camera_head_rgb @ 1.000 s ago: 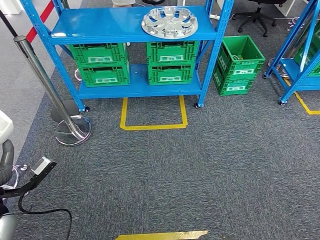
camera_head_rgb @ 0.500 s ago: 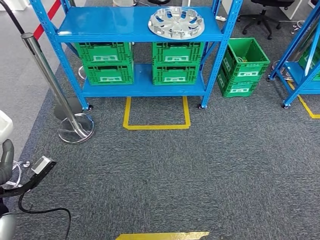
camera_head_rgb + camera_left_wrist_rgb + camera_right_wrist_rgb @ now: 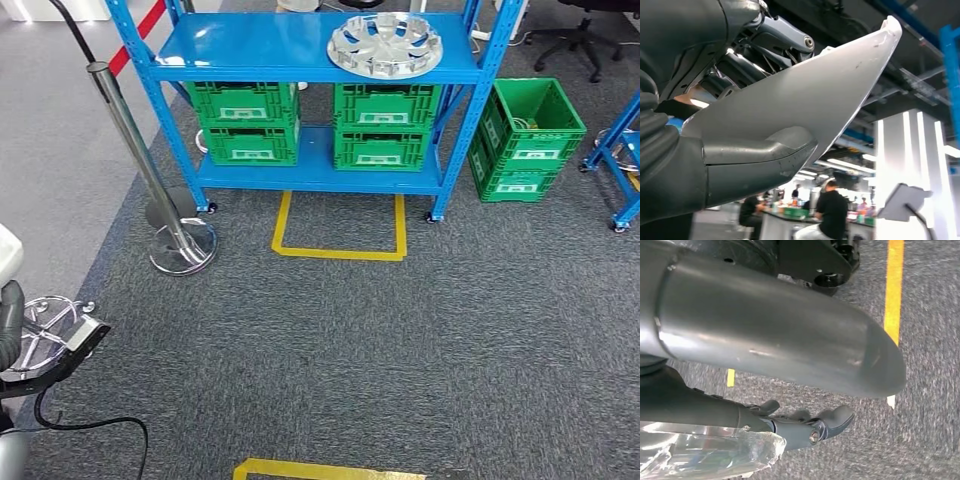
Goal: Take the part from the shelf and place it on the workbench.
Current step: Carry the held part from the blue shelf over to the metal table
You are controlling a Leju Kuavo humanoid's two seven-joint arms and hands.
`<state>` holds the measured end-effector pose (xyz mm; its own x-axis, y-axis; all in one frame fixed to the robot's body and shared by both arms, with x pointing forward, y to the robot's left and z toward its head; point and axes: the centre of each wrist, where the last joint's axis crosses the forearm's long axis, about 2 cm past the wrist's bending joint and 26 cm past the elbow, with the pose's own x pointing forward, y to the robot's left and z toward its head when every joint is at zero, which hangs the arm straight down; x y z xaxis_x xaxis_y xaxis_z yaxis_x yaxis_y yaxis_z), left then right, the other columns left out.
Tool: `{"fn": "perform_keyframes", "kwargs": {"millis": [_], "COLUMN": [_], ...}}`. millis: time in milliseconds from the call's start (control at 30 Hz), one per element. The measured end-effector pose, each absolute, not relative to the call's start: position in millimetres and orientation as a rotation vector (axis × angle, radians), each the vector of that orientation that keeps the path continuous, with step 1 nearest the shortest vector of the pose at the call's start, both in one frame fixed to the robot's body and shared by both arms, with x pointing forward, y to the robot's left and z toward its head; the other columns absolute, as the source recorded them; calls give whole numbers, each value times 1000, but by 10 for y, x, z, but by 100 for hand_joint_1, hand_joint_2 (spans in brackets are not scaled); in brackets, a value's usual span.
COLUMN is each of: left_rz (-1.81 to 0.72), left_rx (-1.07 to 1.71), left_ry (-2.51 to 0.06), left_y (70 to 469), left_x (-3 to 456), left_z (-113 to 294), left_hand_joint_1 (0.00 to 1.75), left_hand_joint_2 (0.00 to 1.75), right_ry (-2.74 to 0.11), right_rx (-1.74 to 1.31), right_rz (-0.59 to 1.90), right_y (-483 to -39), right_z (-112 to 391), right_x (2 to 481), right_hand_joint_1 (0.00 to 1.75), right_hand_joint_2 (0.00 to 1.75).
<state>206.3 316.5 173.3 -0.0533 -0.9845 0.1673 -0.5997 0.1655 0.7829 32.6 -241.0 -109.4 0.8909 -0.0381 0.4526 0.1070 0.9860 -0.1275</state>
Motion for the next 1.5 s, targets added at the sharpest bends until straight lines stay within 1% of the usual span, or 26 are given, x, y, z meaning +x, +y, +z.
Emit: {"fn": "perform_keyframes", "kwargs": {"millis": [800,1500], "left_rz": [-680,-677], "left_rx": [1515,1536], "left_ry": [-1738,-1714], "left_y": [3152,3226], "left_x": [2054,2018], "left_z": [1748,1734], "left_hand_joint_1": [175,175], "left_hand_joint_2": [175,175], "right_ry": [-465,-471], "right_rx": [-152,-154], "right_rz": [-72,-65], "right_y": [-2412,-2400], "right_z": [-1094,-1090], "right_x": [323,350], "right_hand_joint_1": [0,0], "right_hand_joint_2": [0,0]}}
